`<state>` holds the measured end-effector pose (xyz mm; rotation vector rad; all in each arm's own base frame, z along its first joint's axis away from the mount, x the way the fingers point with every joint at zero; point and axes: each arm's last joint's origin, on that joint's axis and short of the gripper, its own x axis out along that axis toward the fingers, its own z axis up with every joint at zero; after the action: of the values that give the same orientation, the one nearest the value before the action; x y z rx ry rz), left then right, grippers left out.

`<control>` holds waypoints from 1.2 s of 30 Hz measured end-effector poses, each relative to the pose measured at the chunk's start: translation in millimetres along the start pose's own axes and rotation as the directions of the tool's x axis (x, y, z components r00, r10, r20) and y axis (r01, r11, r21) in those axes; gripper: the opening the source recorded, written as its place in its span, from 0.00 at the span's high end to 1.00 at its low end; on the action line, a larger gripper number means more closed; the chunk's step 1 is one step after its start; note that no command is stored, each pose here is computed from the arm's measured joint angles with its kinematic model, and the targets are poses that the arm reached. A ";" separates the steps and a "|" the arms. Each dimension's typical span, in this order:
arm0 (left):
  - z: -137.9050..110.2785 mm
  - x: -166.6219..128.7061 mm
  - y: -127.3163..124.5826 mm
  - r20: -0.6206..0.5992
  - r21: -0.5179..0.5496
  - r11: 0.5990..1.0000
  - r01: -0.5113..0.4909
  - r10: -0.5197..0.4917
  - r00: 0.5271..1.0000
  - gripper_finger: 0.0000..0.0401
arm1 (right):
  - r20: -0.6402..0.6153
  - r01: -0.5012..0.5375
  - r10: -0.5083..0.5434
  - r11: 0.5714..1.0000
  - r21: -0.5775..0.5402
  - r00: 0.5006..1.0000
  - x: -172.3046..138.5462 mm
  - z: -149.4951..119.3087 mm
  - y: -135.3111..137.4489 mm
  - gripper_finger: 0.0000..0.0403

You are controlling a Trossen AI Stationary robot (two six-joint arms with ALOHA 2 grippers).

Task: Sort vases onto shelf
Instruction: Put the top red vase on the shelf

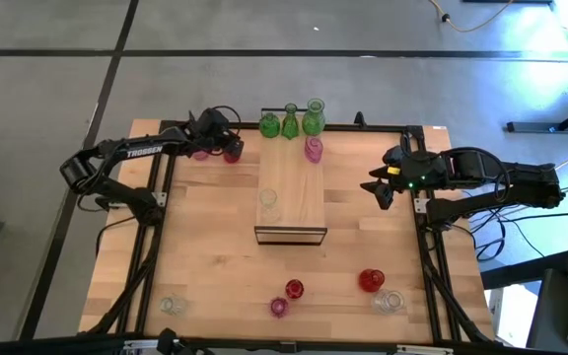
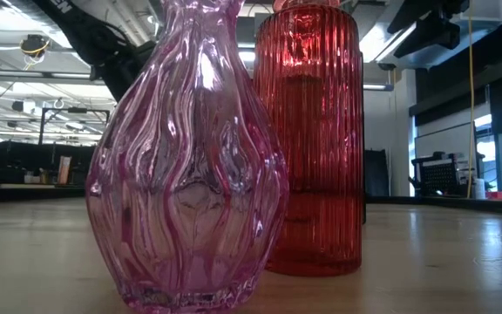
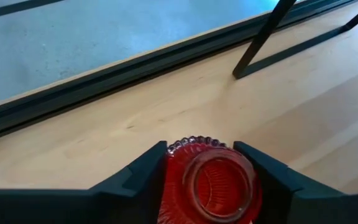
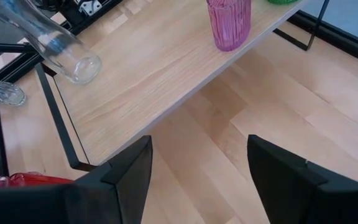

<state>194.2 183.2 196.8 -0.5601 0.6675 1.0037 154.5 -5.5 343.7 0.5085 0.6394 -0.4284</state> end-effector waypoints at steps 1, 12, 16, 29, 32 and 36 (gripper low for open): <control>0.0 0.0 0.0 0.000 0.000 1.000 -0.001 0.001 1.000 0.60 | 0.000 0.000 0.000 1.000 0.000 1.000 0.0 0.0 0.0 0.40; -1.6 -9.3 -5.9 0.005 -0.008 1.000 0.030 -0.030 1.000 0.74 | 0.018 -0.012 0.012 1.000 0.005 1.000 0.0 1.8 1.2 0.40; 1.1 -25.9 -9.4 0.055 -0.003 0.999 0.044 -0.044 0.998 0.74 | 0.018 -0.012 0.012 1.000 0.005 1.000 0.0 1.8 1.2 0.40; 10.5 -124.6 -26.3 0.225 0.047 0.985 0.169 -0.175 0.958 0.74 | 0.028 0.003 -0.003 1.000 0.001 1.000 0.0 2.0 0.8 0.40; 24.9 -156.0 -35.2 0.294 0.110 0.969 0.224 -0.246 0.923 0.74 | 0.032 0.009 -0.009 1.000 0.000 0.999 0.0 2.1 0.6 0.40; 47.9 -194.1 -51.9 0.348 0.210 0.933 0.292 -0.351 0.869 0.74 | 0.039 0.017 -0.017 1.000 -0.003 0.999 0.0 2.4 0.4 0.40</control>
<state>179.7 83.1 376.9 -0.3136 0.2841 0.7091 155.7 -6.5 345.5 0.4909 0.6070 -0.4524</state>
